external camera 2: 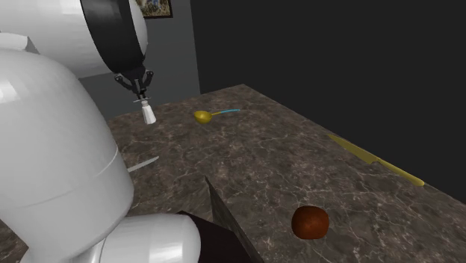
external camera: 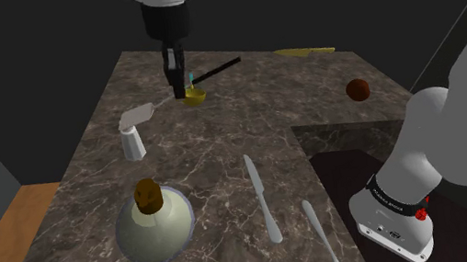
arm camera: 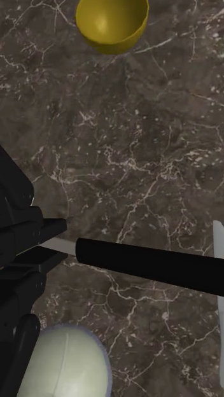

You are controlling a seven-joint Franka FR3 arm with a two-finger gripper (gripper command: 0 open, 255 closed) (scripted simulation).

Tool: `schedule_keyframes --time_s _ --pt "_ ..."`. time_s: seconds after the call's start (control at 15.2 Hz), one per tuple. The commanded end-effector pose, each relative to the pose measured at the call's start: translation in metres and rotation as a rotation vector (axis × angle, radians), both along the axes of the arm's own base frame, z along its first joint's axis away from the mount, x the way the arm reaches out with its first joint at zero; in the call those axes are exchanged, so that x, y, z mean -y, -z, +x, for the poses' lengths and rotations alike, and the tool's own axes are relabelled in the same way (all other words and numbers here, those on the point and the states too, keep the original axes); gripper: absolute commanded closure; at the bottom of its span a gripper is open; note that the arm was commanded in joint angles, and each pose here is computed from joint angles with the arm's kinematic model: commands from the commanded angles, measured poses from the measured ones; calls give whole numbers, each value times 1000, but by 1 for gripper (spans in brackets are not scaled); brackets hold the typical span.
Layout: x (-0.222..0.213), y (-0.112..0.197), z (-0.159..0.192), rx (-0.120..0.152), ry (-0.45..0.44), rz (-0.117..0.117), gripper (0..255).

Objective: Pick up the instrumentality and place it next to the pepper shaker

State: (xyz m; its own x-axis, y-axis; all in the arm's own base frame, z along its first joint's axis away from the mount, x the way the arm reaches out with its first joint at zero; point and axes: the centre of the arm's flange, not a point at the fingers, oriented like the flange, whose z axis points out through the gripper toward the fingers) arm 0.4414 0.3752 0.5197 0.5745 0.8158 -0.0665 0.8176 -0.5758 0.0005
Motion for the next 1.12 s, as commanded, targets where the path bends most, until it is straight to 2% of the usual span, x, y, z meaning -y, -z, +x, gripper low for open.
schedule_keyframes --time_s 0.0,0.59,1.06 --pt "-23 1 -13 0 2 0 255" --pt "-130 1 -66 0 2 0 255" --pt "-130 38 -66 0 2 0 255"
